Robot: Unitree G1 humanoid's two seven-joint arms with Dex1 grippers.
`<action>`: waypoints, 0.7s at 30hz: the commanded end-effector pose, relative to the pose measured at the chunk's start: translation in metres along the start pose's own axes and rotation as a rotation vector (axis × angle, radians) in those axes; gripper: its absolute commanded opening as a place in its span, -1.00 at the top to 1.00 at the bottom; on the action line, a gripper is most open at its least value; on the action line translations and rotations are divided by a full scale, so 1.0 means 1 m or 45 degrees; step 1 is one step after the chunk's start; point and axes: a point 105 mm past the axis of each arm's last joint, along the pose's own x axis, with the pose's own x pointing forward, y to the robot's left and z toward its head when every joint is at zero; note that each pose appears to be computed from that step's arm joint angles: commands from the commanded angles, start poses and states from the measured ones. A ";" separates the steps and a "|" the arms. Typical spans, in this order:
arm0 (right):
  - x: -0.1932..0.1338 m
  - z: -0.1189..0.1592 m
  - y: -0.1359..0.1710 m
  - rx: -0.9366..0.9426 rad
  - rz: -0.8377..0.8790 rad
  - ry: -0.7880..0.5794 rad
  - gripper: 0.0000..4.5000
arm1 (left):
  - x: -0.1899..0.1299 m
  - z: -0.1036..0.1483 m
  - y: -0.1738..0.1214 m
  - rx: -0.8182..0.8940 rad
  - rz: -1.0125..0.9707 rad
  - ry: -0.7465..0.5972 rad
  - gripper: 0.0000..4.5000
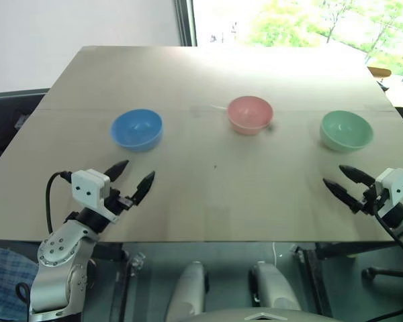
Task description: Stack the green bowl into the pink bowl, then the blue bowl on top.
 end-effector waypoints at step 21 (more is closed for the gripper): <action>0.011 0.023 -0.001 -0.074 0.032 -0.061 -0.29 | 0.002 0.022 -0.007 -0.016 -0.047 -0.161 -0.73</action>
